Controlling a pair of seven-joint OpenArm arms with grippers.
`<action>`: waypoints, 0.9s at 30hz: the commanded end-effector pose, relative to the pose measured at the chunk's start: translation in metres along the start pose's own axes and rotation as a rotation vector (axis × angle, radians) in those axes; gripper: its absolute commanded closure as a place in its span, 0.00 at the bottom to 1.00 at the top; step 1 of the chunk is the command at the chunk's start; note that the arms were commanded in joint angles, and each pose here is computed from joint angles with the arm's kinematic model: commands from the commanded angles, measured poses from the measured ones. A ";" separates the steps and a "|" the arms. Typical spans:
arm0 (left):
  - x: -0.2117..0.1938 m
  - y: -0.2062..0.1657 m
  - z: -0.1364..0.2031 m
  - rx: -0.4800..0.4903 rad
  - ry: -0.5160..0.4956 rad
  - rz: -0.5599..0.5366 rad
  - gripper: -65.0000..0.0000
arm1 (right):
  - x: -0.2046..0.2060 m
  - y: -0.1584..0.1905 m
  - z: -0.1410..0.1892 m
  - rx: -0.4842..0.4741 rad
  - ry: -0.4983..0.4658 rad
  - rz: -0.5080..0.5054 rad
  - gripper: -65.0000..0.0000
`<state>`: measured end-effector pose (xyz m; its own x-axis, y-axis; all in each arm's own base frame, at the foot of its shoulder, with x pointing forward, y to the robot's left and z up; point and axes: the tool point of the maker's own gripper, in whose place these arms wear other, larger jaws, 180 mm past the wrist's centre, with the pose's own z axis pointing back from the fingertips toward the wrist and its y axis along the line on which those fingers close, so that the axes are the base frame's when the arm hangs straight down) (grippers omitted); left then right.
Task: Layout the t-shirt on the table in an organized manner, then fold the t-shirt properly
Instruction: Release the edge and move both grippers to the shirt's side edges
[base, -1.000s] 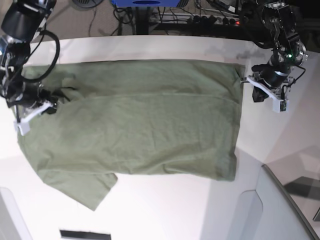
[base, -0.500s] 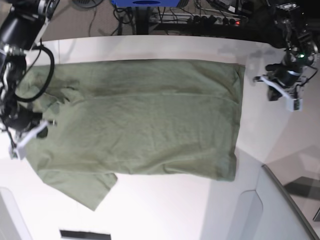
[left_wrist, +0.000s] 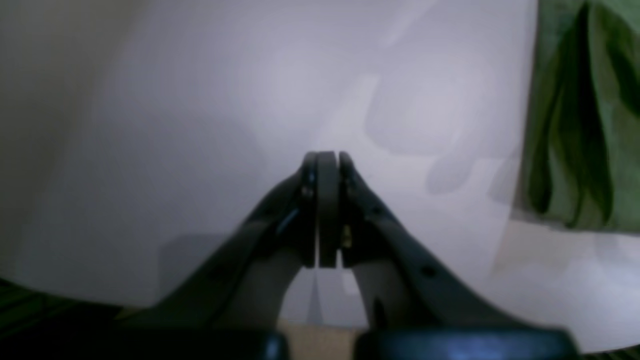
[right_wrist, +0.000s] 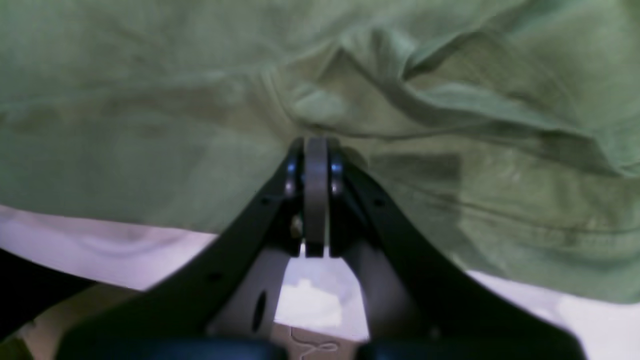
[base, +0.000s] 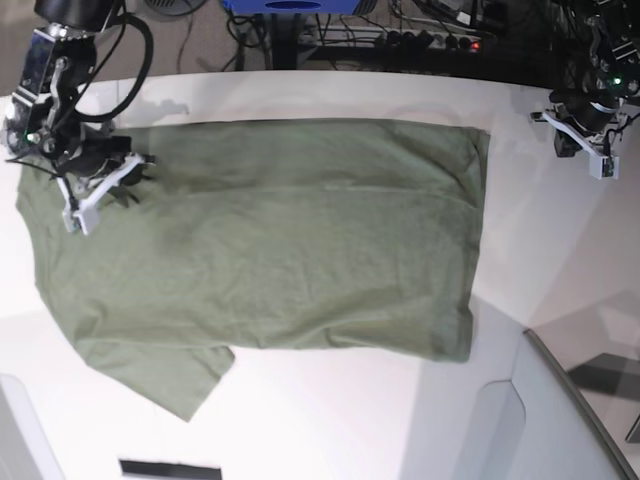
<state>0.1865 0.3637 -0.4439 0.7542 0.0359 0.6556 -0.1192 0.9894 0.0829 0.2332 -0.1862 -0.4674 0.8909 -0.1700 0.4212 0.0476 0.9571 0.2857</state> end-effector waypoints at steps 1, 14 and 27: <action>0.018 0.008 0.003 0.013 -0.054 -0.012 1.00 | 0.026 -0.005 0.002 -0.005 -0.065 0.010 1.00; 0.022 0.004 0.001 0.007 -0.068 -0.002 1.00 | 0.053 -0.046 -0.032 -0.004 -0.047 -0.086 1.00; 0.072 -0.006 -0.011 -0.008 -0.172 0.012 1.00 | 0.173 -0.089 0.051 -0.161 -0.311 0.095 1.00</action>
<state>0.2357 0.3564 -0.4225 0.6745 0.0439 0.7369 -0.1271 0.9902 0.0573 0.3527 -0.3091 -0.3874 0.7383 -0.1236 0.6630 0.0667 0.9916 0.1106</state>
